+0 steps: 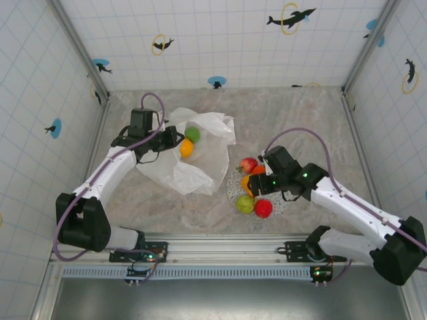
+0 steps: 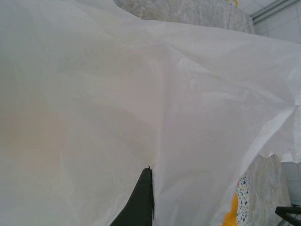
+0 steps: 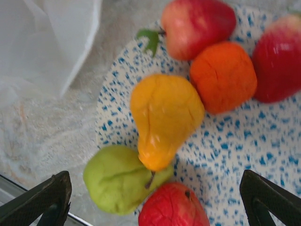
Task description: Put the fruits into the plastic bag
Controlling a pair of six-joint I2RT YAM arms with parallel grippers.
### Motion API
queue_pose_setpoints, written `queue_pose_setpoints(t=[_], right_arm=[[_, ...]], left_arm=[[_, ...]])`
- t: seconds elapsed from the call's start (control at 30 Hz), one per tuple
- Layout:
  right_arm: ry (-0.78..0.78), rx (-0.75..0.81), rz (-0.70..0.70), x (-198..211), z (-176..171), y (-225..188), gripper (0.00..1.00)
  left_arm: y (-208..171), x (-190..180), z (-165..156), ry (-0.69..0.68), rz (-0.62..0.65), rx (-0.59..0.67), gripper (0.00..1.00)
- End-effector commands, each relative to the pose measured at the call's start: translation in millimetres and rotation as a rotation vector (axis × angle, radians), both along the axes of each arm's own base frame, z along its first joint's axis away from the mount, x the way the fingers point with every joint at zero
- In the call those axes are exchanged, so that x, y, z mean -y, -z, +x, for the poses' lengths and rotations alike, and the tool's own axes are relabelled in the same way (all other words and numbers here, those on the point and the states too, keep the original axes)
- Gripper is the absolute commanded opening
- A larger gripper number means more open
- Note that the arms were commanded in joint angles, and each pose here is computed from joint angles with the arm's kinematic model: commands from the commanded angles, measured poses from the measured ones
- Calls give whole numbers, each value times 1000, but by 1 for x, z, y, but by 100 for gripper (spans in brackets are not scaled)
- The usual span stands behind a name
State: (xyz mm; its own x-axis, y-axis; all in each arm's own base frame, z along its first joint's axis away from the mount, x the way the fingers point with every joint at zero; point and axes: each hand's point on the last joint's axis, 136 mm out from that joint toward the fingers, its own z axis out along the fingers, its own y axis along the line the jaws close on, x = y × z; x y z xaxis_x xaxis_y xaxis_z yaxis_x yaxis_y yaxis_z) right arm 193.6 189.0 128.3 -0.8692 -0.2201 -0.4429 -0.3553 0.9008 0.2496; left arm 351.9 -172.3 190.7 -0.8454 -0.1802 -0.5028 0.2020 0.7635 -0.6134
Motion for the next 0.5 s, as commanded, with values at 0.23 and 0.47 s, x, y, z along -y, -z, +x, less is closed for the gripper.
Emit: queue_pose_setpoints(t=[0.23,0.47], right_arm=[[71,-207,-73,26,-58,52,95],[60,-205,-107,25,-56,68,94]], left_arm=[[12,-3,-2,5,23,-8,0],[14,-3,-1,10,26,-11,0]])
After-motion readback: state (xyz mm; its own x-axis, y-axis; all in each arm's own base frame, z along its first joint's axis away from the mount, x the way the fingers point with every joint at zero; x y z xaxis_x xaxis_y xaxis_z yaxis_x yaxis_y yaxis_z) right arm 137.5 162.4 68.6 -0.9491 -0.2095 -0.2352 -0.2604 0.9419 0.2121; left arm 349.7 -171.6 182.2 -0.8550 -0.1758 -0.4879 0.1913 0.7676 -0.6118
